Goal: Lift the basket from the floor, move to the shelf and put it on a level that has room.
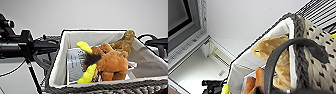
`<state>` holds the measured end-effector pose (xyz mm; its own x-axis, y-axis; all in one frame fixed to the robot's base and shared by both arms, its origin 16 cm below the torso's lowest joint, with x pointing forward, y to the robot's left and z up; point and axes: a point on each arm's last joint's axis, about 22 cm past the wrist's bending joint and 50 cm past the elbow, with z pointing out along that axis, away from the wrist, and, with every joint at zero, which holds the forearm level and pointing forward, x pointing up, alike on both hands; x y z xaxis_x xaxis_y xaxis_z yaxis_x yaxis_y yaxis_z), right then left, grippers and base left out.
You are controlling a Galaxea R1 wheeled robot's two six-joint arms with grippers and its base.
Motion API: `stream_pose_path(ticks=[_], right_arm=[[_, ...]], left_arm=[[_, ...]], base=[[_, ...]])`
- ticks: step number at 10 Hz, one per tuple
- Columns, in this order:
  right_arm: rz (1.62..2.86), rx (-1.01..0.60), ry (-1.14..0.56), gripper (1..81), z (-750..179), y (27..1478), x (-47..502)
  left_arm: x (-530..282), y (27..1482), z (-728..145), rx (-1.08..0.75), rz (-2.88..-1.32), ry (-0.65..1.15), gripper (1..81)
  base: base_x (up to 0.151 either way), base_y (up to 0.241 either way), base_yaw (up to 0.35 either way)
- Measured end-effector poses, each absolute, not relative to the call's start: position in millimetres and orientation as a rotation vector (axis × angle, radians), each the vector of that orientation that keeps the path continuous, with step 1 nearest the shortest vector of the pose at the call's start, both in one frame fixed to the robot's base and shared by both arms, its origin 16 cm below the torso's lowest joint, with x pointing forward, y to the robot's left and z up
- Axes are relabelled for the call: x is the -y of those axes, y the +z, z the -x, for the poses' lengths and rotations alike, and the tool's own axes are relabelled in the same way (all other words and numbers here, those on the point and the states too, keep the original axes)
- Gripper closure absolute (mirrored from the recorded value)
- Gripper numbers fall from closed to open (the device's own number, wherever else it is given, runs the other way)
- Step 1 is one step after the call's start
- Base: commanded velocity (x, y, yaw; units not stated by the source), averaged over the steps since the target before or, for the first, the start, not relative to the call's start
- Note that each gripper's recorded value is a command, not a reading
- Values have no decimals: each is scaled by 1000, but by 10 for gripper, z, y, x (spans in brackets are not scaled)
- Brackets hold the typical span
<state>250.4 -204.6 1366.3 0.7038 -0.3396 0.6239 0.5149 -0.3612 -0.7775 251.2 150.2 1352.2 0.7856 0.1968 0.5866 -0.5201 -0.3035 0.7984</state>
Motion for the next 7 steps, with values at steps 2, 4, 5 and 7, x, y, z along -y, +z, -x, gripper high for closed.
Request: stream_pose_path(ticks=[2,4,5,7], right_arm=[[1734,148,-898,811,-2607,13737,2033],[1740,157,-898,811,-2728,13821,1991],[1737,156,-902,811,-2789,13880,1985],[1728,141,-904,811,-2929,13998,1985]], left_arm=[[-1526,13626,-2660,235,-1735,736,811],[-1522,13709,-2794,224,-1732,742,811],[-1523,13751,-2858,218,-1732,746,811],[-1522,13854,-2983,204,-1734,751,811]], base=[[0,0,0],[0,0,0],[0,0,0],[0,0,0]])
